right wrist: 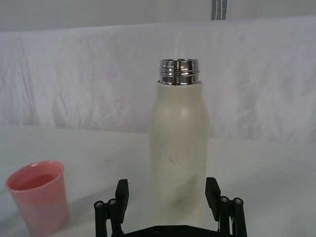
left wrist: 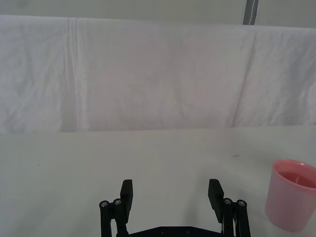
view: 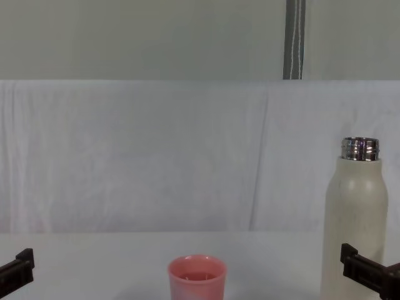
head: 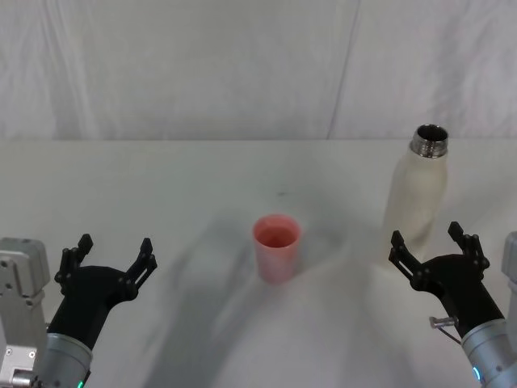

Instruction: Grasp the thermos with one hand and pour water into the cup lid.

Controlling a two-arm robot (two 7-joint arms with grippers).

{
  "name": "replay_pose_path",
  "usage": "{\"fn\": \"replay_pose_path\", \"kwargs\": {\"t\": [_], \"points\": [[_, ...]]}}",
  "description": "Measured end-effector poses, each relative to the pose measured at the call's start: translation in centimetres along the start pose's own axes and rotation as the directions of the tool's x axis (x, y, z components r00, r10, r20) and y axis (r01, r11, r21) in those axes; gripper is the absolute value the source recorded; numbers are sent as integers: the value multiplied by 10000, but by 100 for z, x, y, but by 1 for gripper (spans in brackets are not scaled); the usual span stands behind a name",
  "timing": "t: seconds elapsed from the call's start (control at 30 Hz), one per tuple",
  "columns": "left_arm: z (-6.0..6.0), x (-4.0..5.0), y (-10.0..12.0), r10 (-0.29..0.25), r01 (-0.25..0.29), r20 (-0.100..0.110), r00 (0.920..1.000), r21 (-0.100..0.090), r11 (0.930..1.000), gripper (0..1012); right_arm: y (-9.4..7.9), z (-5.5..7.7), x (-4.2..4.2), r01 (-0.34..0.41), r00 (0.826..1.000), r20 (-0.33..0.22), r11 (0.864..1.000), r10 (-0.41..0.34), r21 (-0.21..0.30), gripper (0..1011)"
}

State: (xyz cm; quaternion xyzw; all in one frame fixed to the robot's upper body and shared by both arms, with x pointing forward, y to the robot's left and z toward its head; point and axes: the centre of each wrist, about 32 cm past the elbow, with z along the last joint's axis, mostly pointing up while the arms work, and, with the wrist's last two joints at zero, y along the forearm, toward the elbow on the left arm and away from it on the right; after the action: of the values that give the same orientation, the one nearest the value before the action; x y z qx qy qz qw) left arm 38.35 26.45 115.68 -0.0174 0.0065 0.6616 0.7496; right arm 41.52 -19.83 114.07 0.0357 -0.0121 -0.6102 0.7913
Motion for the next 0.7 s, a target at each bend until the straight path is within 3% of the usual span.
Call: {"fn": "replay_pose_path", "kwargs": {"t": [0.33, 0.7], "points": [[0, 0, 0, 0, 0, 1, 10000, 0, 10000, 1001, 81, -24, 79, -74, 9998, -196, 10000, 74, 1, 1001], [0, 0, 0, 0, 0, 0, 10000, 0, 10000, 1001, 202, -44, 160, -55, 10000, -17, 9999, 55, -136, 1001]]}}
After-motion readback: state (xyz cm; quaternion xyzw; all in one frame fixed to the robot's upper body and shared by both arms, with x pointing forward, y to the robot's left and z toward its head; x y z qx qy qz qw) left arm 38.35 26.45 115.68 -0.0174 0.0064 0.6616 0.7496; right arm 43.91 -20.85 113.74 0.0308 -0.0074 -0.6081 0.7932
